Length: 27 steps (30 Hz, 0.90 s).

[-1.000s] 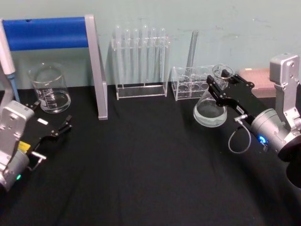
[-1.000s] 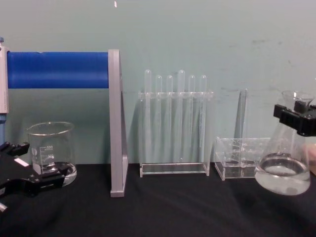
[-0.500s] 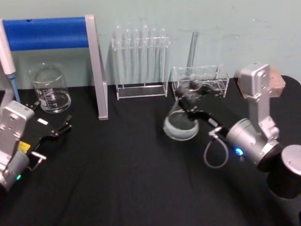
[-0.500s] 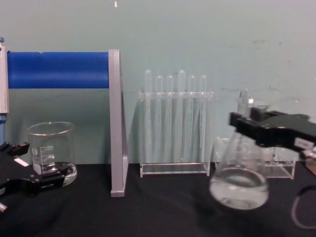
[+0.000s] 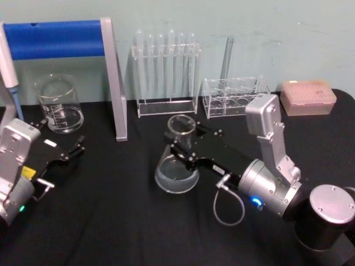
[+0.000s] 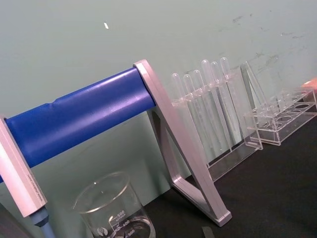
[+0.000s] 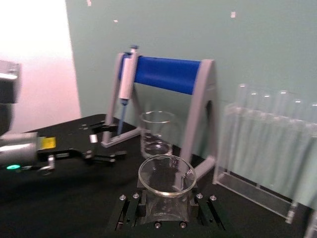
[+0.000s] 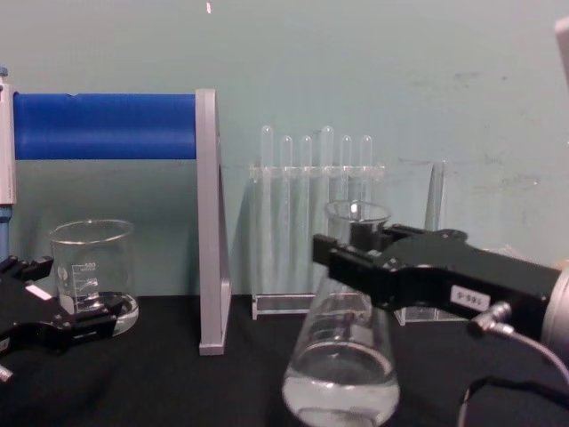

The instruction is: Grasp the erlenmeyer flask with one hand, shake it three times, then place it back.

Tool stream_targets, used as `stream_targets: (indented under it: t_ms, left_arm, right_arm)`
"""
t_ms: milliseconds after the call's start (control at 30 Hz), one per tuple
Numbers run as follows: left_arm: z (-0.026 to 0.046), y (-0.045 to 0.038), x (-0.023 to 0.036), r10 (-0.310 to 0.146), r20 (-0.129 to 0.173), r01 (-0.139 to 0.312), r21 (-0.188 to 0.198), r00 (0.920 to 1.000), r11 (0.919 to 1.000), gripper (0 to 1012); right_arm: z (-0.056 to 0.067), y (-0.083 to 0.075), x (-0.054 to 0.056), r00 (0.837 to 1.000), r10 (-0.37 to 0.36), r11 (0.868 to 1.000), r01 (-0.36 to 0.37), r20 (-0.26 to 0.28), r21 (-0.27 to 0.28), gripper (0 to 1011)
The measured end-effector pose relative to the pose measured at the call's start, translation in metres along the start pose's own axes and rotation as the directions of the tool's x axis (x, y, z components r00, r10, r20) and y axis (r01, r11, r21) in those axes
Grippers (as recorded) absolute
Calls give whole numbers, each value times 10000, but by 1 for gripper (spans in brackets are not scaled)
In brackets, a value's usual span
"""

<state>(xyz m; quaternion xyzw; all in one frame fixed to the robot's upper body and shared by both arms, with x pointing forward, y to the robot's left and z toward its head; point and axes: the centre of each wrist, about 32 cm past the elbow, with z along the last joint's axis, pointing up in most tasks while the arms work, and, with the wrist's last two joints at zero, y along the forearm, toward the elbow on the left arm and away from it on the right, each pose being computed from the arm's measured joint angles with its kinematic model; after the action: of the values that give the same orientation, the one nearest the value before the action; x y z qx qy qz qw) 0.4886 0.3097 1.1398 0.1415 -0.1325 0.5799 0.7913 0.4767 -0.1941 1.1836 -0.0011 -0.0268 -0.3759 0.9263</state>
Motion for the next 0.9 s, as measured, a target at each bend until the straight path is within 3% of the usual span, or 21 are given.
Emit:
stream_targets:
  t_ms: [267, 467, 600, 900]
  left_arm:
    - [0, 0, 0, 0, 0, 0, -1, 10000, 10000, 1001]
    - [0, 0, 0, 0, 0, 0, 0, 10000, 10000, 1001]
    - [0, 0, 0, 0, 0, 0, 0, 10000, 10000, 1001]
    - [0, 0, 0, 0, 0, 0, 0, 10000, 10000, 1001]
  right_arm:
    - [-3, 16, -110, 9975, 700, 9975, -700, 57, -64, 449]
    - [-4, 23, -129, 9963, 858, 9963, -858, 77, -100, 449]
    - [-13, 27, -92, 9978, 663, 9977, -662, 67, -144, 449]
    - [-22, 2, 176, 9980, -628, 9978, 629, 58, -215, 449]
